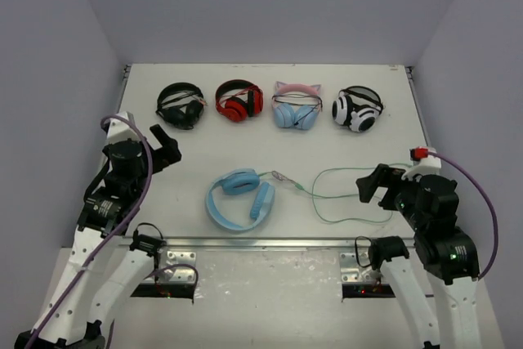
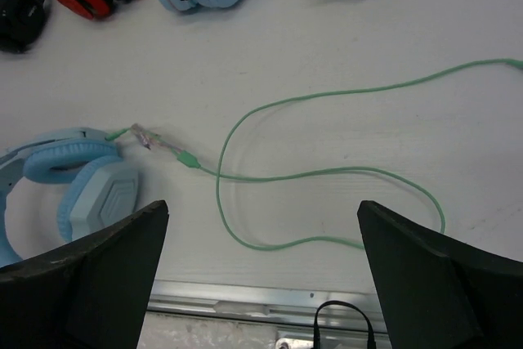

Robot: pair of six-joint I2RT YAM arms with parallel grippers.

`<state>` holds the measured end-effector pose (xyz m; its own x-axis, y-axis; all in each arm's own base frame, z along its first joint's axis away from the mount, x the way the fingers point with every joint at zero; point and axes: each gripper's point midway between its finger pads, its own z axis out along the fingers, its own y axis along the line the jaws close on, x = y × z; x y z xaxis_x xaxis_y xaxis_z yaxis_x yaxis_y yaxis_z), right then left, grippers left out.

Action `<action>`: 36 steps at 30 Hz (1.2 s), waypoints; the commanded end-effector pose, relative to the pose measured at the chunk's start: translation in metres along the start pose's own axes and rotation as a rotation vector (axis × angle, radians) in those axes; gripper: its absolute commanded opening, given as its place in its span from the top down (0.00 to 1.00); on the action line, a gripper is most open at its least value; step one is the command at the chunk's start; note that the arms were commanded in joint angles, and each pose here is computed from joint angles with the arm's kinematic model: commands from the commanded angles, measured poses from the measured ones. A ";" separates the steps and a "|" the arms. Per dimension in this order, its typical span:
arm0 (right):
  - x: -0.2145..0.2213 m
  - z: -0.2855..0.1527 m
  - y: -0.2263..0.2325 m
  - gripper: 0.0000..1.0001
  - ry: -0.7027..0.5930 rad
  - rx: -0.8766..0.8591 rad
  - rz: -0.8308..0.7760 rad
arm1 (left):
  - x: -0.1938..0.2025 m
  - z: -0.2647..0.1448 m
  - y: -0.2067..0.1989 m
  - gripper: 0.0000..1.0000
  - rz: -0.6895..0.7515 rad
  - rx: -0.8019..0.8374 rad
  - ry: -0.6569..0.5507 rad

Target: Wrap the headphones

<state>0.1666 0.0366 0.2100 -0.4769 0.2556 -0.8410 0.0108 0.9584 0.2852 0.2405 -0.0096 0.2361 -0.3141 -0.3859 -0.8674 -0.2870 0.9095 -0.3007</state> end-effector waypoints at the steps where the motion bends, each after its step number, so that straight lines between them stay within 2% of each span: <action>1: -0.023 -0.010 -0.001 0.01 -0.070 0.025 -0.018 | -0.009 -0.005 -0.020 0.00 -0.048 0.075 0.009; 3: -0.026 -0.014 -0.001 0.01 -0.089 0.024 -0.018 | -0.003 -0.009 -0.039 0.00 -0.059 0.177 0.050; 5: -0.029 -0.019 0.007 0.01 -0.106 -0.024 -0.036 | -0.002 -0.011 -0.041 0.00 -0.065 0.184 0.075; 9: -0.033 -0.025 0.017 0.01 -0.137 -0.080 -0.038 | 0.014 -0.005 -0.030 0.00 -0.083 0.067 0.187; 12: -0.025 -0.017 0.020 0.01 -0.067 -0.093 -0.026 | 0.025 -0.001 -0.029 0.00 -0.103 0.020 0.234; 15: -0.014 -0.002 0.024 0.01 0.034 -0.100 -0.004 | 0.038 -0.004 -0.054 0.00 -0.131 0.043 0.259; 16: -0.011 0.002 0.026 0.01 0.061 -0.107 0.009 | 0.059 -0.019 -0.074 0.00 -0.136 0.065 0.324; 17: -0.012 0.005 0.028 0.01 0.061 -0.115 0.012 | 0.077 -0.034 -0.080 0.00 -0.005 0.020 0.334; 18: -0.013 0.006 0.030 0.01 0.061 -0.125 0.011 | 0.084 -0.043 -0.081 0.00 0.022 -0.014 0.320; 19: -0.014 0.006 0.032 0.01 0.059 -0.137 0.010 | 0.074 -0.050 -0.087 0.00 -0.121 -0.081 0.230; 21: -0.018 0.005 0.033 0.01 0.048 -0.137 0.010 | 0.105 -0.061 -0.089 0.00 -0.021 -0.122 0.261; 22: -0.018 0.005 0.033 0.01 0.046 -0.138 0.006 | 0.129 -0.063 -0.085 0.00 -0.022 -0.153 0.314; 26: -0.018 0.002 0.032 0.01 0.050 -0.135 -0.011 | 0.183 -0.059 -0.065 0.00 0.064 -0.249 0.368; 30: -0.016 0.002 0.030 0.01 0.053 -0.134 -0.028 | 0.189 -0.058 -0.050 0.00 0.124 -0.271 0.357; 33: -0.016 0.004 0.034 0.01 0.046 -0.157 -0.028 | 0.192 -0.058 -0.048 0.00 0.096 -0.249 0.366; 36: -0.014 0.007 0.037 0.01 0.052 -0.173 -0.021 | 0.213 -0.055 -0.043 0.00 0.060 -0.231 0.411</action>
<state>0.1725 0.0630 0.2163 -0.5654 0.2329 -0.7912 -0.0956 0.9343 0.3433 0.1374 -0.1358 0.0968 -0.6716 -0.3460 -0.6551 -0.4154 0.9080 -0.0537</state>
